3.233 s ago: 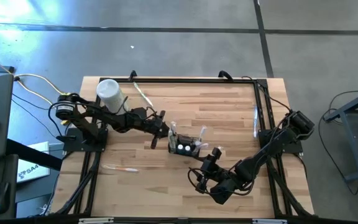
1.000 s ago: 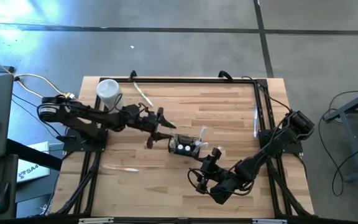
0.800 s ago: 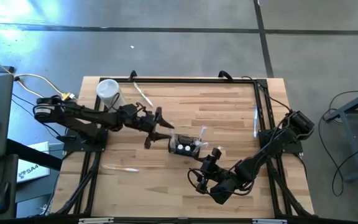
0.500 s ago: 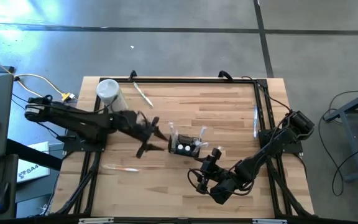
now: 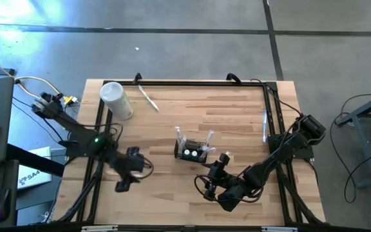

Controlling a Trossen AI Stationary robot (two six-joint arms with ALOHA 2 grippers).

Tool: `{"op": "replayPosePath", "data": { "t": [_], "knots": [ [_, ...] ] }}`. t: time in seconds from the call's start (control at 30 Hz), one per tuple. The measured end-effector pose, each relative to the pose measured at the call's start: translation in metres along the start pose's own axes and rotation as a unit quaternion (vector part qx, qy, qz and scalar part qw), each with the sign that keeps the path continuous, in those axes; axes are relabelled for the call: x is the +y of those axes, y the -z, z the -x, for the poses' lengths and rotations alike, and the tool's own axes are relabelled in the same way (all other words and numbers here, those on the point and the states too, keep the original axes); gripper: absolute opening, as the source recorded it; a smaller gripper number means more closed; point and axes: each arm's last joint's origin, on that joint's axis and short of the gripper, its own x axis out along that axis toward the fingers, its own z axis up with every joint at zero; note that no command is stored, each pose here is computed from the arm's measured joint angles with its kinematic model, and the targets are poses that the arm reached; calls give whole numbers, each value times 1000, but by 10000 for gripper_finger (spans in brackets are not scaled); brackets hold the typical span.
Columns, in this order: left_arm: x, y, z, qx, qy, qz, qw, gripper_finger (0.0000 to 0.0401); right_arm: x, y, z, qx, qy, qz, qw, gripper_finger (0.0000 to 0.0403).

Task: Pick & Place toothbrushing station
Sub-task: Put the left orange toothbrush into the mesh organizer

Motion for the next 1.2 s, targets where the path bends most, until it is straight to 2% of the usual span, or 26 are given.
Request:
{"op": "replayPosePath", "data": {
  "t": [0.13, 0.27, 0.37, 0.5, 0.73, 1.0, 1.13, 1.2],
  "knots": [
    [-5, 20, -3, 60, -45, 62, 995, 204, 1, 0, 0, 2, -6, -3, 1000, 203],
    [-8, 41, -10, 130, -111, 55, 984, 204, 1, -1, 0, 2, -8, -6, 1000, 203],
    [-13, 51, -19, 164, -146, 75, 973, 204, 1, -1, 0, 2, -9, -7, 1000, 203],
    [-16, 55, -30, 185, -163, 86, 965, 204, 1, -1, 0, 2, -10, -8, 1000, 203],
    [-16, 61, -54, 224, -185, 69, 954, 204, 2, -1, 0, 6, -17, -11, 1000, 203],
    [2, 88, -69, 318, -198, 100, 922, 204, 2, -1, 0, 10, -22, -13, 1000, 203],
    [10, 99, -74, 334, -199, 95, 916, 204, 2, -1, 0, 10, -22, -13, 1000, 203],
    [12, 102, -78, 332, -189, 89, 920, 204, 2, -1, 0, 10, -21, -13, 1000, 203]
  ]
}}
